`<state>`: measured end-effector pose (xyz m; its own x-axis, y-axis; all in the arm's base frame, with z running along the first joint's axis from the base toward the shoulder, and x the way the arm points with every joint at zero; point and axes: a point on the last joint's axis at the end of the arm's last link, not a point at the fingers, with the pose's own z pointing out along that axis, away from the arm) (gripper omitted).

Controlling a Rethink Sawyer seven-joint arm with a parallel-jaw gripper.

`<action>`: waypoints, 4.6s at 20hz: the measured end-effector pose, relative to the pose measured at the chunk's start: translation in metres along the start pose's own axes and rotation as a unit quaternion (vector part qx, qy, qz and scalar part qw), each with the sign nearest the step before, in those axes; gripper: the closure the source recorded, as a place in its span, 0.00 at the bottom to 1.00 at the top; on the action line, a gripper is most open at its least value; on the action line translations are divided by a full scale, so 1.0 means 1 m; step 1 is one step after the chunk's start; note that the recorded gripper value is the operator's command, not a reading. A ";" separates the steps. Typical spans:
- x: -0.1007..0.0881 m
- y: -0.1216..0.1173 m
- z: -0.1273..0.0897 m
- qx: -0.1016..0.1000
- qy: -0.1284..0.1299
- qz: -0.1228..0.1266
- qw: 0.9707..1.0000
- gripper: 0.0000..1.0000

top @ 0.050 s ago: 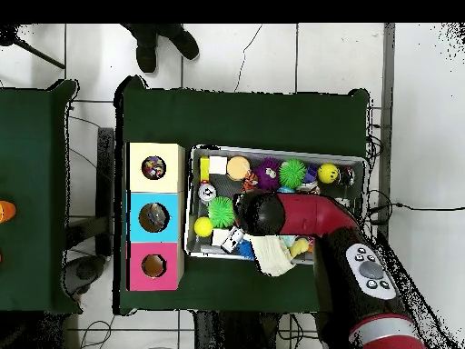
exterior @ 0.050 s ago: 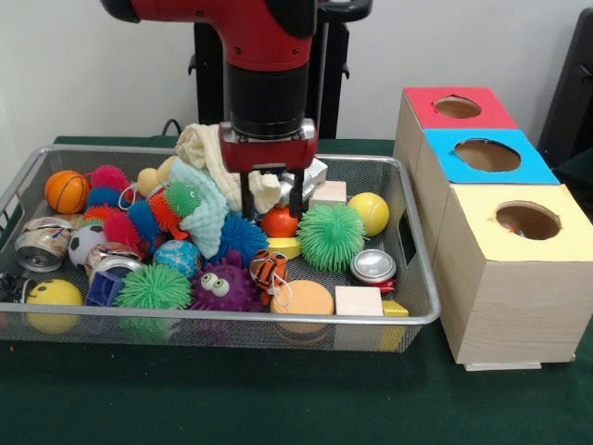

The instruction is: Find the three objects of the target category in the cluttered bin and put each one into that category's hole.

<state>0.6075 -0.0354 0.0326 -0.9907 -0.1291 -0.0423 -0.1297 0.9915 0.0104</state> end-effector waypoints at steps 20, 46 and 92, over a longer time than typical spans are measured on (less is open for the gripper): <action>-0.013 -0.025 0.006 0.004 -0.012 0.019 1.000 0.00; -0.017 0.007 0.045 -0.008 -0.032 0.003 0.999 0.00; -0.037 -0.022 0.083 -0.003 -0.040 0.026 0.999 1.00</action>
<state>0.6505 -0.0515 -0.0490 -0.9896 -0.0757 -0.1222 -0.0788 0.9967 0.0209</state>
